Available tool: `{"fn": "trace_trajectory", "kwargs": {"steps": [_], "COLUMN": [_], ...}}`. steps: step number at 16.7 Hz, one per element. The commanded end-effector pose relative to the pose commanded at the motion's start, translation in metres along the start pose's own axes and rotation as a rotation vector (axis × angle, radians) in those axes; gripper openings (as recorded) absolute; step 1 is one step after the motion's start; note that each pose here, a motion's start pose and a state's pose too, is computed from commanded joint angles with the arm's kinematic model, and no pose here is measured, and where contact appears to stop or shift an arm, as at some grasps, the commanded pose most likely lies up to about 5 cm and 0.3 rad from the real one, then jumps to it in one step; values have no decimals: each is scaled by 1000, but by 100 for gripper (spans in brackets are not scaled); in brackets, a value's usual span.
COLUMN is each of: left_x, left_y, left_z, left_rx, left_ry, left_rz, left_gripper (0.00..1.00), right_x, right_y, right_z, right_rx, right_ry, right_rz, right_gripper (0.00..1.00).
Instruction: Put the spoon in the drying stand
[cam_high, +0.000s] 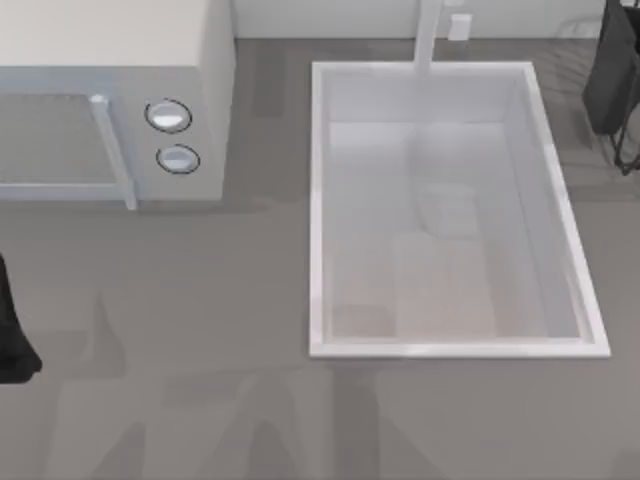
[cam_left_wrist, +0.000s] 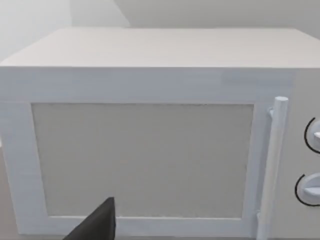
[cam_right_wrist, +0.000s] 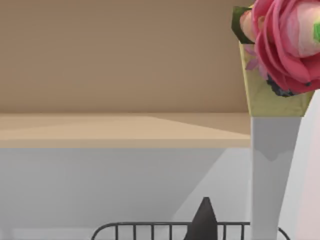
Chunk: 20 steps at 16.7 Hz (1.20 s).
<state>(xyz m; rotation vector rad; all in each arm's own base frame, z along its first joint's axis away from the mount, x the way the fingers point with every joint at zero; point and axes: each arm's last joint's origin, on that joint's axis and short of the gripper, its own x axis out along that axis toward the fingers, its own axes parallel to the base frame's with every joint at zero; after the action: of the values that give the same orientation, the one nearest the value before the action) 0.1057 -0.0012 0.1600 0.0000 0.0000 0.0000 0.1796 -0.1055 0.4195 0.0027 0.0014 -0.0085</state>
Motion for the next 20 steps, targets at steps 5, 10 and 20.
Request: {"fn": "trace_trajectory", "kwargs": {"steps": [5,10,20], "left_x": [0,0,0], "left_y": [0,0,0], "left_z": [0,0,0], "left_rx": [0,0,0], "left_ry": [0,0,0], "left_rz": [0,0,0], "left_gripper": [100,100,100], "right_x": [33,116,199], "right_y": [-13,-33,-1], "right_z": [-14,-73,-200], "right_rx": [4,-2,-3], "right_ry": [5,1,-1], "right_rz": [4,1,-1], "right_gripper": [0,0,0]}}
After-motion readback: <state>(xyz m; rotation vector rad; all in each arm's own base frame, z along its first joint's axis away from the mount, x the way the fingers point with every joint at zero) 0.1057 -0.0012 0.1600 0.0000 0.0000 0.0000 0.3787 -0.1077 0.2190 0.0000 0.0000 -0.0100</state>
